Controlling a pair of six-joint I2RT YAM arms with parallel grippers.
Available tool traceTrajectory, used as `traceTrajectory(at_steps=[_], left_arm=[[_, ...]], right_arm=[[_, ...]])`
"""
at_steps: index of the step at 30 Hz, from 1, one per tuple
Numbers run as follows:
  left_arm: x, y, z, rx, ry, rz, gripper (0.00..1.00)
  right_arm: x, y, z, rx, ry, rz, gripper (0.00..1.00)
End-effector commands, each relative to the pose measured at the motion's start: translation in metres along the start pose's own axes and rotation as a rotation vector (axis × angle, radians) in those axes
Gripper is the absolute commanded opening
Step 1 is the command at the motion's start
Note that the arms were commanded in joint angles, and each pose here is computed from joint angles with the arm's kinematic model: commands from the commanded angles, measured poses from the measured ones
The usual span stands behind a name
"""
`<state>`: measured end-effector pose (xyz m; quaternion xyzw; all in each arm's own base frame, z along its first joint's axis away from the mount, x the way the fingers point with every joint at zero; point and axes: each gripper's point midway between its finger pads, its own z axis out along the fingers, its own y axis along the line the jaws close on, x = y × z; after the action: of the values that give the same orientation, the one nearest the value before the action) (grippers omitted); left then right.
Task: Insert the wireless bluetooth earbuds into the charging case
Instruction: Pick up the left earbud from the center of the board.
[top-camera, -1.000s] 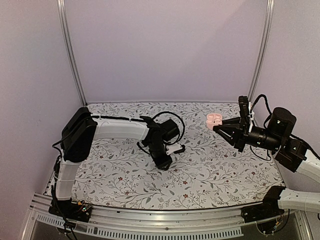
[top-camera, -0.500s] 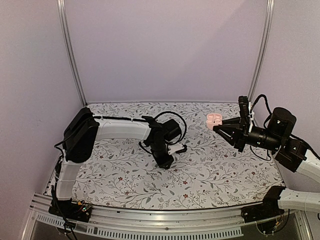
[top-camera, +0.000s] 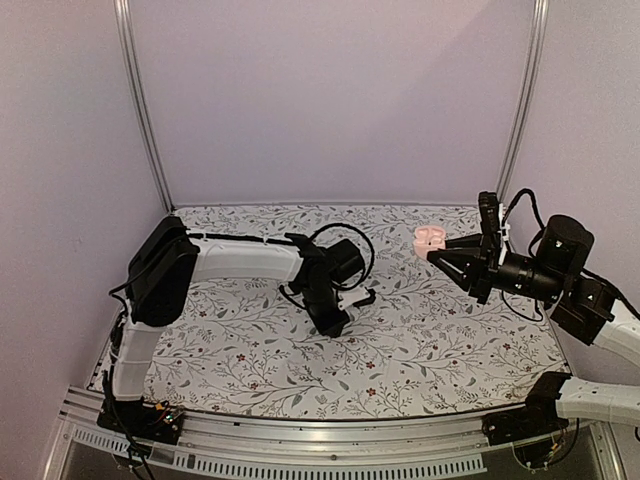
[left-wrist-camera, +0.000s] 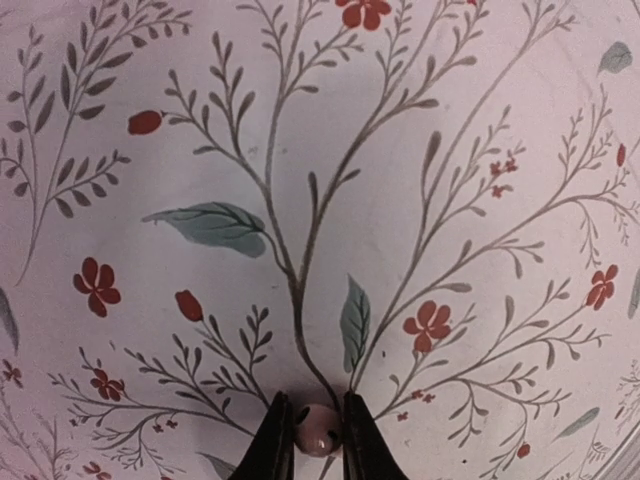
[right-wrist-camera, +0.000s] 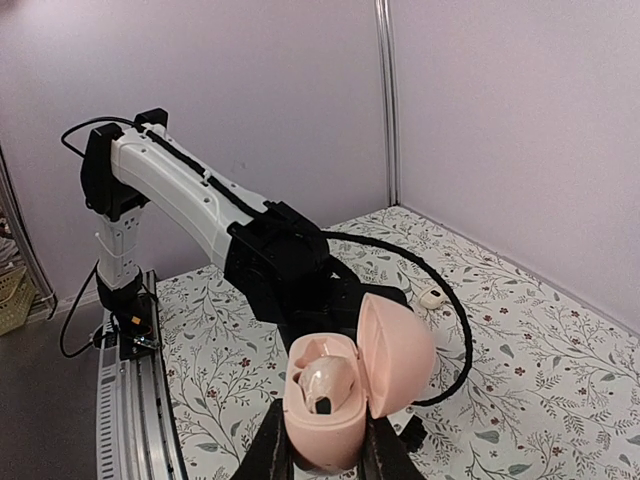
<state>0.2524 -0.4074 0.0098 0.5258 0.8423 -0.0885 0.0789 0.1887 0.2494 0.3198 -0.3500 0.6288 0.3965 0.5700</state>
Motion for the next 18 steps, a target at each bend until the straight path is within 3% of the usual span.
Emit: traceTrajectory(at_steps=[1,9,18], left_arm=[[-0.001,-0.003,-0.003,-0.010,-0.035,-0.003,0.12],[-0.012,0.010,-0.020,-0.045,-0.118,-0.030,0.08],[-0.029,0.030,-0.066,-0.087,-0.322,-0.081,0.06]], right_arm=[[0.000,-0.004,0.000,0.014,-0.002,0.001,0.00],[0.004,-0.006,0.004,0.018,0.011,0.010,0.00],[0.003,-0.009,0.009,0.023,0.010,0.019,0.00]])
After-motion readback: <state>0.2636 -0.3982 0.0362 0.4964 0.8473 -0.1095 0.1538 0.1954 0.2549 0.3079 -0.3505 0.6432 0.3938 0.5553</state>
